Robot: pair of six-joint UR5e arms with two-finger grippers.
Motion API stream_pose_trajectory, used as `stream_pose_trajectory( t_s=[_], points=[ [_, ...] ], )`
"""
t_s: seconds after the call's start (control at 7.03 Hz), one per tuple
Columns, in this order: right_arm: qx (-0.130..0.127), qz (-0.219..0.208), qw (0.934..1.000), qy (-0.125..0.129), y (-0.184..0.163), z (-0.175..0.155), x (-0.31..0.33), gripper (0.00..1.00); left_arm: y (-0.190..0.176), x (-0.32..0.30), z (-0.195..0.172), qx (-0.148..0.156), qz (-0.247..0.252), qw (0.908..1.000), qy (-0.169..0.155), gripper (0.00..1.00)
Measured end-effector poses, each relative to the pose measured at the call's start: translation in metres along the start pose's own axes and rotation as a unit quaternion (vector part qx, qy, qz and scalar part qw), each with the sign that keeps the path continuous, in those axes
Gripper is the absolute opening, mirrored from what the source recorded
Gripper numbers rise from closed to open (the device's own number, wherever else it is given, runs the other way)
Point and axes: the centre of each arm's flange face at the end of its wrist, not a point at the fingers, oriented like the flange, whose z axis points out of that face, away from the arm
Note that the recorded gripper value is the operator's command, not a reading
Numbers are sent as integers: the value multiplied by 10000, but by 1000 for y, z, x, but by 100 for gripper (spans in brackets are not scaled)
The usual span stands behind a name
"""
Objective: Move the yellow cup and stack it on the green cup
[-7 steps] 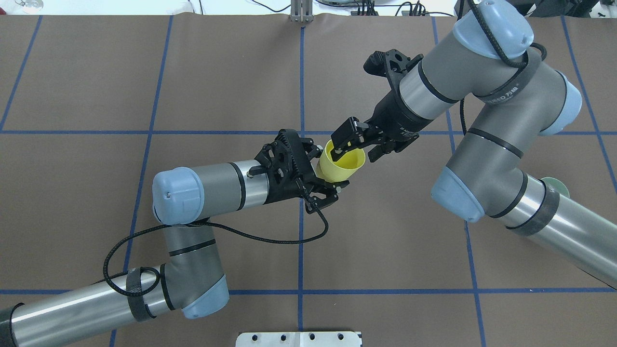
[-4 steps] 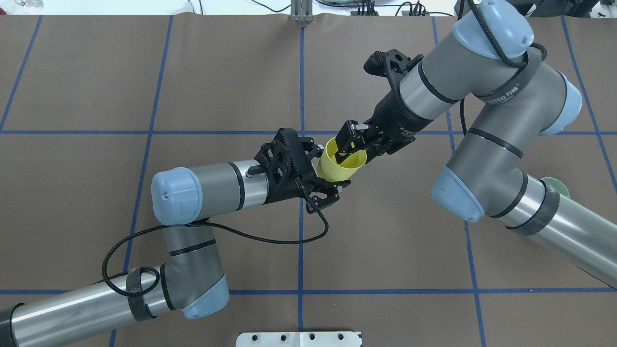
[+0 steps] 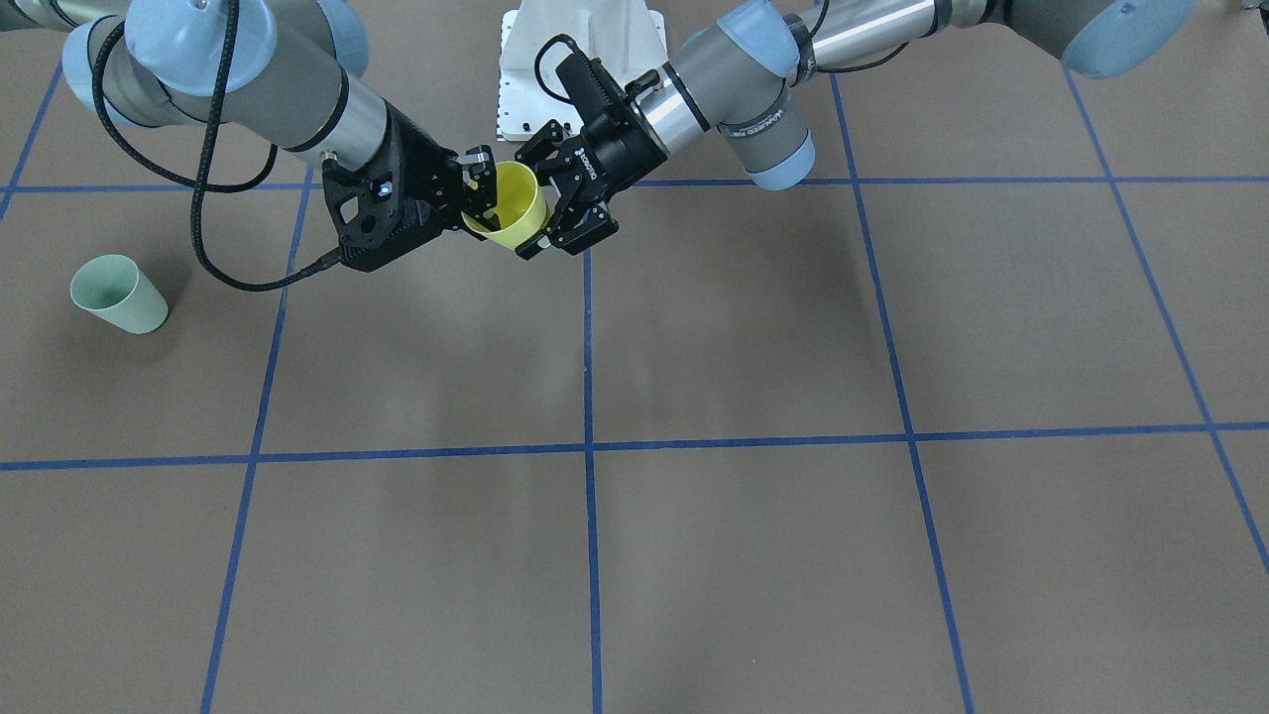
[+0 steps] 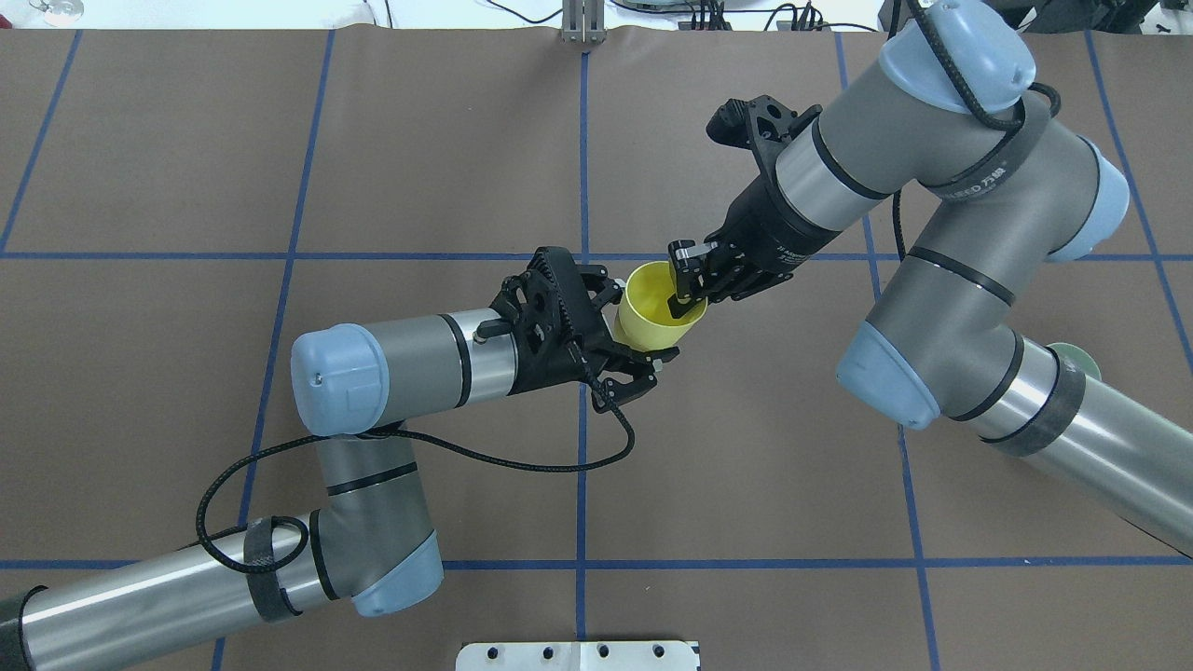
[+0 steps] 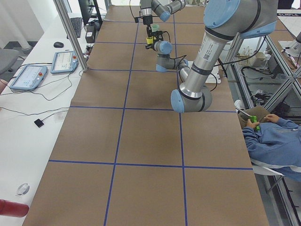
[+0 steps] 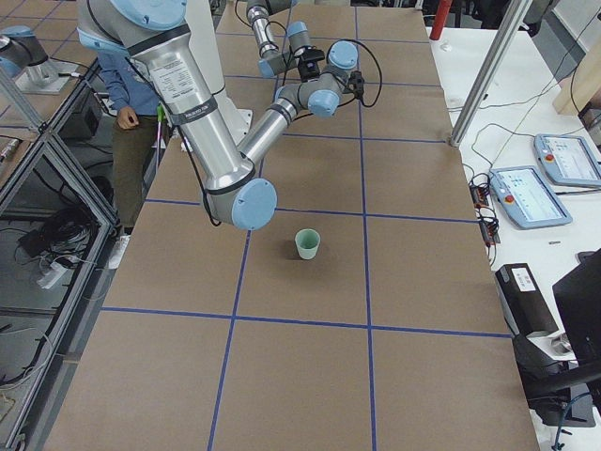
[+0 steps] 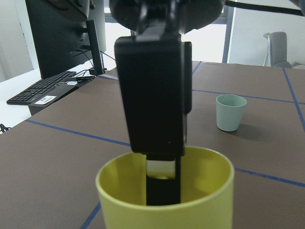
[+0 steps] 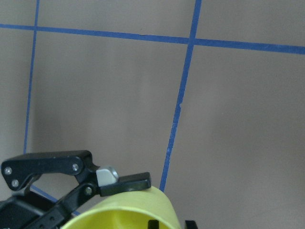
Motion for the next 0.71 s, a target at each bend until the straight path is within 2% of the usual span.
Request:
stream_pose_trajectory(
  t_s=[0.14, 0.28, 0.43, 0.57, 0.71],
  points=[
    [-2, -8, 10000, -18, 0, -2, -1, 0, 0, 0, 0, 5, -50, 10000, 1, 41],
    [-10, 24, 10000, -44, 0, -5, -1, 0, 0, 0, 0, 7, -73, 10000, 0, 63],
    [3, 114, 9999, -59, -1, -9, -1, 0, -3, 0, 0, 96, -71, 9999, -46, 67],
    [1, 193, 9998, -80, -1, -12, -1, 0, -8, -2, -2, 344, -64, 9992, -203, 68],
    [-19, 255, 9996, -109, -2, -18, 2, 0, -6, -4, -3, 555, -77, 9977, -376, 73]
  ],
)
